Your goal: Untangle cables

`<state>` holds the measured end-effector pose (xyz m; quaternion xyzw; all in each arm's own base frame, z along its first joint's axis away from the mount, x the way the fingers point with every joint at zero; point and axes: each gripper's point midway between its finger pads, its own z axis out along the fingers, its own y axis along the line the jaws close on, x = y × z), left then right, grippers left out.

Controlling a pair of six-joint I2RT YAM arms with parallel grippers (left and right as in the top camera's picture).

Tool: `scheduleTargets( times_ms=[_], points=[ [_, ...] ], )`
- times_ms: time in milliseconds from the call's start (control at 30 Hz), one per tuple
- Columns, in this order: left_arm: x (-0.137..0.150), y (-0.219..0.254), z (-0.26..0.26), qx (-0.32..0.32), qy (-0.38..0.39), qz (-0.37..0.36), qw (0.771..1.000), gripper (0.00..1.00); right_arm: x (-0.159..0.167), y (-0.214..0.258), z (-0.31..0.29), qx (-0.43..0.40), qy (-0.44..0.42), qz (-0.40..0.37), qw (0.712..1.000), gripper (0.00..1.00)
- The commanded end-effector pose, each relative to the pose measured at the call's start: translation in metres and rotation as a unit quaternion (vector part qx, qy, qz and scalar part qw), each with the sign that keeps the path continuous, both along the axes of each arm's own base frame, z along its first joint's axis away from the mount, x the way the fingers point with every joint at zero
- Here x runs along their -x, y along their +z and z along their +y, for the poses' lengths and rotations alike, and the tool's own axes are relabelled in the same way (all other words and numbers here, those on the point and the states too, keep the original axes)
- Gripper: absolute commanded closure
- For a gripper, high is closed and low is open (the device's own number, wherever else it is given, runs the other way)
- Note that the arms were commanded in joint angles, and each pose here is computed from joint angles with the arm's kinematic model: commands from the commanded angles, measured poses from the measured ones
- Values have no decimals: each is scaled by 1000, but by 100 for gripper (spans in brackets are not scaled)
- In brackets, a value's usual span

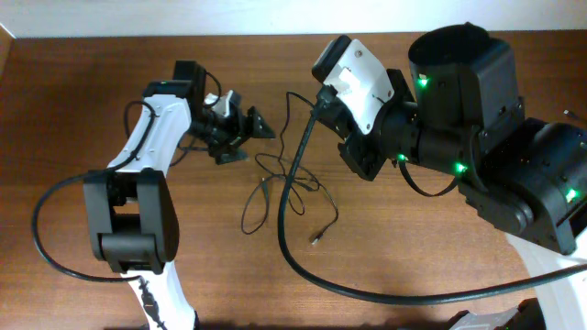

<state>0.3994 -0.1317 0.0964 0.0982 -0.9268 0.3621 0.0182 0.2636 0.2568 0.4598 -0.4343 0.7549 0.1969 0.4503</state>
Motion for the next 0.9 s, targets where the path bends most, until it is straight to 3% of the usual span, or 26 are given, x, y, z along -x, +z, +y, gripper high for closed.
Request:
scheduleTargets(
  times_ms=[0,100,167,200,300,367,433,533,600,700,867],
  points=[
    [10,13,-37,51,-33,6,998,16,0,2,1,-1,5,-4,1000,96],
    [19,1,-52,2,-44,20,999,49,0,2,1,-1,5,-4,1000,96],
    [24,-3,-59,-19,-54,21,998,59,0,2,1,0,3,-4,1000,96],
    [26,-8,-61,-39,-61,18,997,73,0,2,1,0,3,-4,1000,96],
    [25,-16,-54,-80,-62,10,995,93,-1,2,0,1,0,-6,1000,96],
    [22,-25,-40,-129,-57,2,990,100,-8,1,-5,11,-21,-14,1000,96],
    [16,-35,-16,-204,-48,-9,978,100,-24,1,-21,35,-78,-36,996,96],
    [15,-40,1,-256,-46,-11,966,100,-49,5,-55,46,-209,-51,975,96],
    [15,-41,2,-258,-47,-12,965,100,-61,11,-91,17,-346,-45,937,96],
    [14,-42,6,-270,-46,-14,962,99,-64,25,-130,-13,-461,-65,885,96],
    [9,-44,25,-321,-29,-18,946,96,-52,43,-169,11,-524,-113,844,96]
  ],
)
